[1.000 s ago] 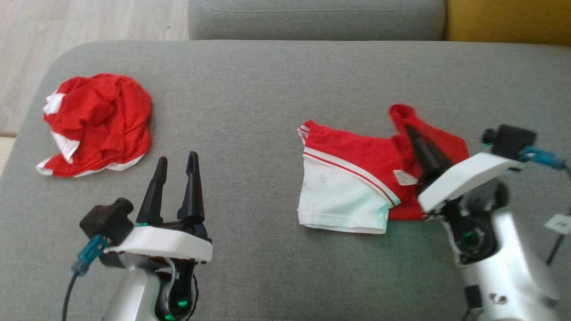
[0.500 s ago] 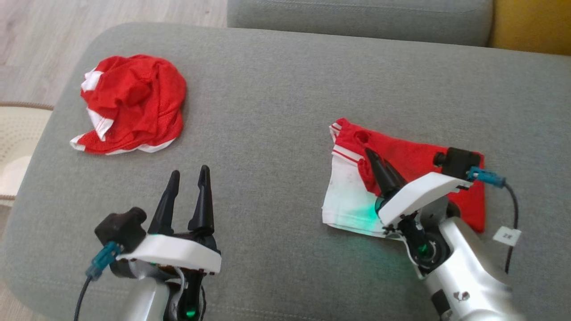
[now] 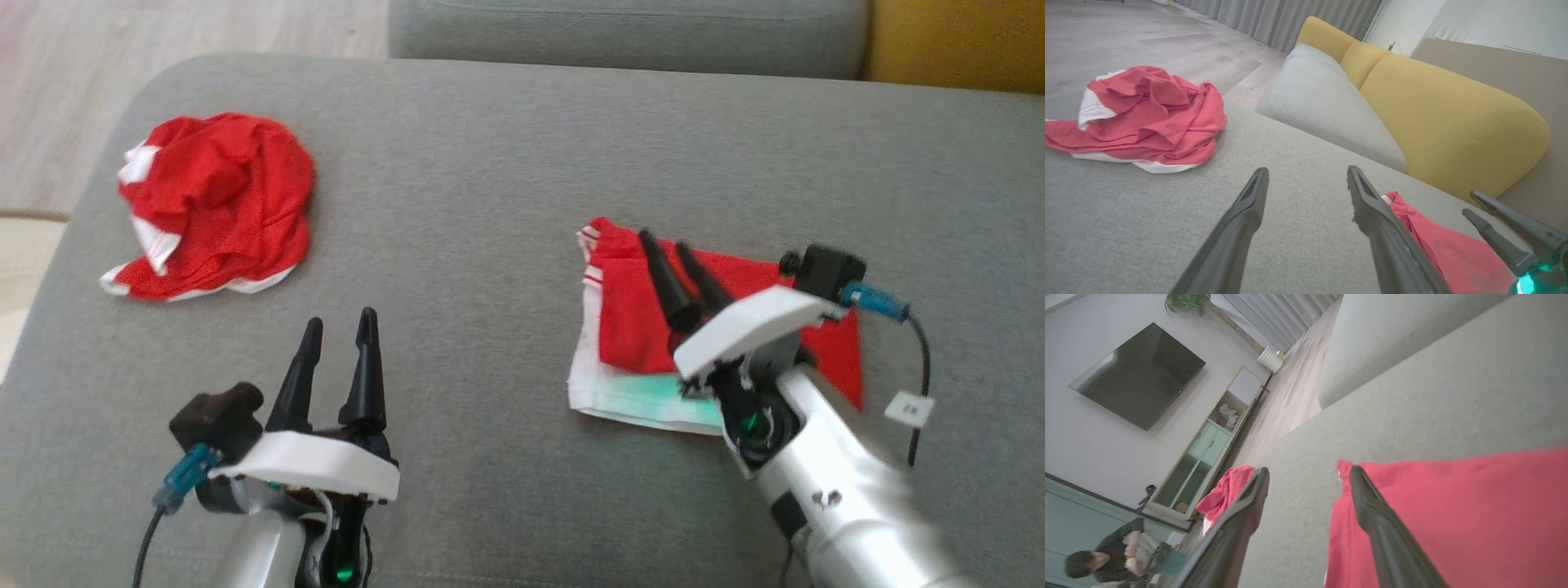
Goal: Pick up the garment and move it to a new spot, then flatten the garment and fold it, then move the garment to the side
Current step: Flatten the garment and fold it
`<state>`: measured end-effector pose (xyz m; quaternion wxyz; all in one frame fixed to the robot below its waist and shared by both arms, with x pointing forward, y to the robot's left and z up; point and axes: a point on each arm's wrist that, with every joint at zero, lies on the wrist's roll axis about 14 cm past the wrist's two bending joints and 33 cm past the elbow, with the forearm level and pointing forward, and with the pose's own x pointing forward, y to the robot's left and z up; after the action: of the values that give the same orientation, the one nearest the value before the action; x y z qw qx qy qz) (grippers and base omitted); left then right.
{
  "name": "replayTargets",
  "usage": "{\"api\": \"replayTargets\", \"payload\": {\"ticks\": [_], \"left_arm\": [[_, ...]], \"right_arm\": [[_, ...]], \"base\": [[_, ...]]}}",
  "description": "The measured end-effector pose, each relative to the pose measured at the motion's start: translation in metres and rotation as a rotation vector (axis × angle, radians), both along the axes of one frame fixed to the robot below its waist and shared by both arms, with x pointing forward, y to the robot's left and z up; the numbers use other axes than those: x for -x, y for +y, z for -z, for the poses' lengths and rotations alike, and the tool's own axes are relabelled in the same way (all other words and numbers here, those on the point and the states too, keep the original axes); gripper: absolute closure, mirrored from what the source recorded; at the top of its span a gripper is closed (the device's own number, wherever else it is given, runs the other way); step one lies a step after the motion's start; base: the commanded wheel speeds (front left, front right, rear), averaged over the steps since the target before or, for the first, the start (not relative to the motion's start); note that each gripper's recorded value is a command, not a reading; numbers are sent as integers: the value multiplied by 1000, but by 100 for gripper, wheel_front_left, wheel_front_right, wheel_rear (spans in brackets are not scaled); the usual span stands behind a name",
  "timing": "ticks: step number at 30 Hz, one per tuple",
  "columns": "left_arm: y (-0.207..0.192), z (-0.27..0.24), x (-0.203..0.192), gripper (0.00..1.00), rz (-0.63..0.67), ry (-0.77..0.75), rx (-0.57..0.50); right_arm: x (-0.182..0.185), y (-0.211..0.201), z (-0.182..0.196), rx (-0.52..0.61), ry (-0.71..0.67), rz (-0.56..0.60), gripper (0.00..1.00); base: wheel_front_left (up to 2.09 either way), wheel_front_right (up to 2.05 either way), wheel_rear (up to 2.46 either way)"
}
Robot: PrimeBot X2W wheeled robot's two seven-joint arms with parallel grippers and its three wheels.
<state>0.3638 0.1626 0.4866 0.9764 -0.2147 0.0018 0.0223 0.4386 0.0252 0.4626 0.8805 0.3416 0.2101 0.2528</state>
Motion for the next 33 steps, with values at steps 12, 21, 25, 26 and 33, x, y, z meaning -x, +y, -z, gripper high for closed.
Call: {"api": "replayTargets", "payload": {"ticks": [12,21,25,26,33], "left_arm": [[-33,-31,-27,0,101,-102,2],[-47,-45,-39,0,147,-149,-8],[-53,-46,-38,0,169,-157,-40],[-54,-45,-37,0,172,-156,-46],[-51,-35,-28,0,162,-127,-60]], "right_arm": [[-43,-159,-68,399,-431,258,0],[-2,-238,-67,541,-501,443,0],[21,-239,-52,537,-477,482,0],[27,-235,-46,544,-471,474,0],[49,-230,-26,554,-419,488,0]], "base": [[0,0,0],[0,0,0],[0,0,0],[0,0,0],[0,0,0]]}}
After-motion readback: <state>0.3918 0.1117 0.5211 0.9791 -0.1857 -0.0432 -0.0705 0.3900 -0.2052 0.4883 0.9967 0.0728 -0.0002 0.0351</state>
